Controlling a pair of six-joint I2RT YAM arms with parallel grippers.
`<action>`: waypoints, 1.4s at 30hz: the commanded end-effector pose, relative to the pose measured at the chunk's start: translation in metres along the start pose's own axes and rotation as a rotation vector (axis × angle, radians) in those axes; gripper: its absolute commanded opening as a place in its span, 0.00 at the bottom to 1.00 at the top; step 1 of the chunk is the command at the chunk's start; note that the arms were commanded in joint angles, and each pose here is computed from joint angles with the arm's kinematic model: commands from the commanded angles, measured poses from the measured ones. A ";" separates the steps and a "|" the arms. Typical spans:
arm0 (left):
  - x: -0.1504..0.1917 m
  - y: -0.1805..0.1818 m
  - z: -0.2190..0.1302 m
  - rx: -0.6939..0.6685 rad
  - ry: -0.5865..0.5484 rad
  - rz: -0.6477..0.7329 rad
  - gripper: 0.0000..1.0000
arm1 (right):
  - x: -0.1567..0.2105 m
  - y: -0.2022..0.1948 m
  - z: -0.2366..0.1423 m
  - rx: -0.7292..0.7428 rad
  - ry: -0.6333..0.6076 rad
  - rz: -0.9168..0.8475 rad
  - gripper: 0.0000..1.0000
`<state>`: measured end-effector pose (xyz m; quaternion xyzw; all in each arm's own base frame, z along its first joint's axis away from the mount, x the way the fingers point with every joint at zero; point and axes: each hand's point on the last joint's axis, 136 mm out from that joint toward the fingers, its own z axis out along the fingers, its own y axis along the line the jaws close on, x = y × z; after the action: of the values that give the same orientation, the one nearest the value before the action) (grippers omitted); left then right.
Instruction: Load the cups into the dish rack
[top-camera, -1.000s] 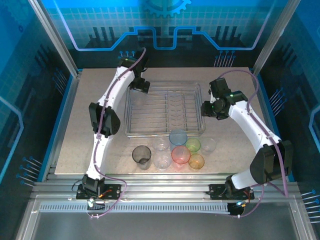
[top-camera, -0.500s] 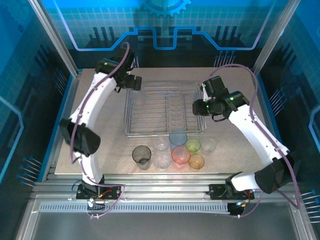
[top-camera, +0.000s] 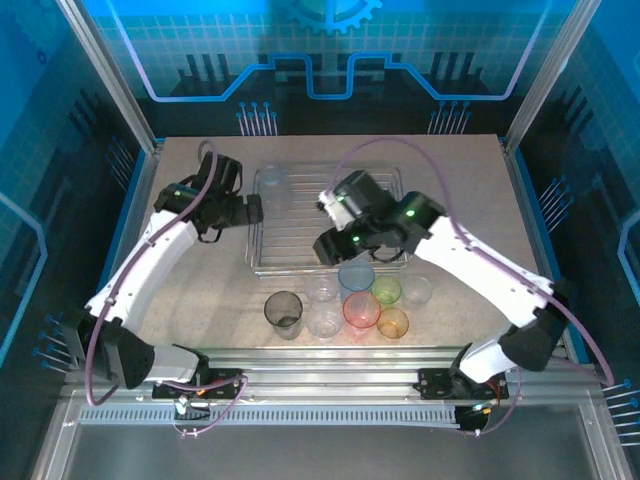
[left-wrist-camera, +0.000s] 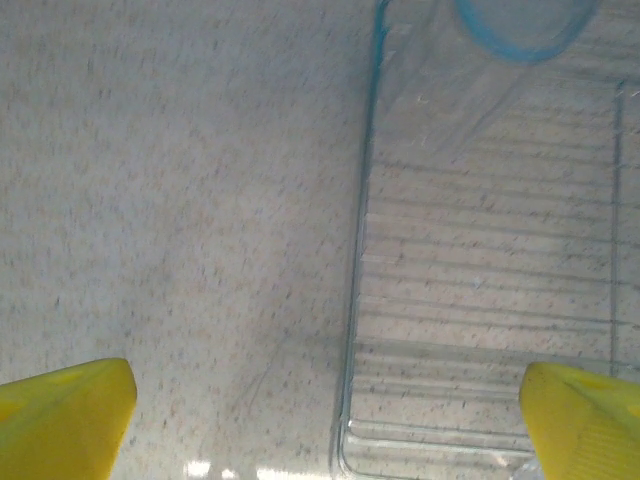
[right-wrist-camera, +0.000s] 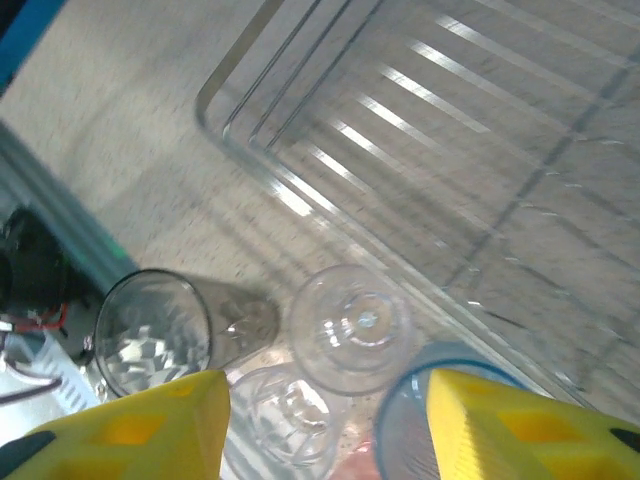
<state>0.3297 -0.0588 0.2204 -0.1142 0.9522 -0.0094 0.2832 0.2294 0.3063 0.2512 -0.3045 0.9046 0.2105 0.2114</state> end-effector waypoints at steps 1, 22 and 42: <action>0.009 0.004 -0.008 0.044 -0.022 -0.093 0.99 | 0.015 0.032 0.023 -0.056 0.110 -0.109 0.56; 0.050 0.023 -0.008 0.050 -0.026 -0.106 0.99 | 0.063 0.057 0.104 0.026 0.403 -0.318 0.57; 0.030 0.069 -0.065 0.027 -0.316 -0.335 0.99 | 0.050 0.054 0.105 0.186 0.444 -0.376 0.00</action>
<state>0.2607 -0.0145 0.2372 -0.2313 0.8914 -0.0477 0.3868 0.1893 0.3825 0.1372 -0.4771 0.8757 0.0319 0.0663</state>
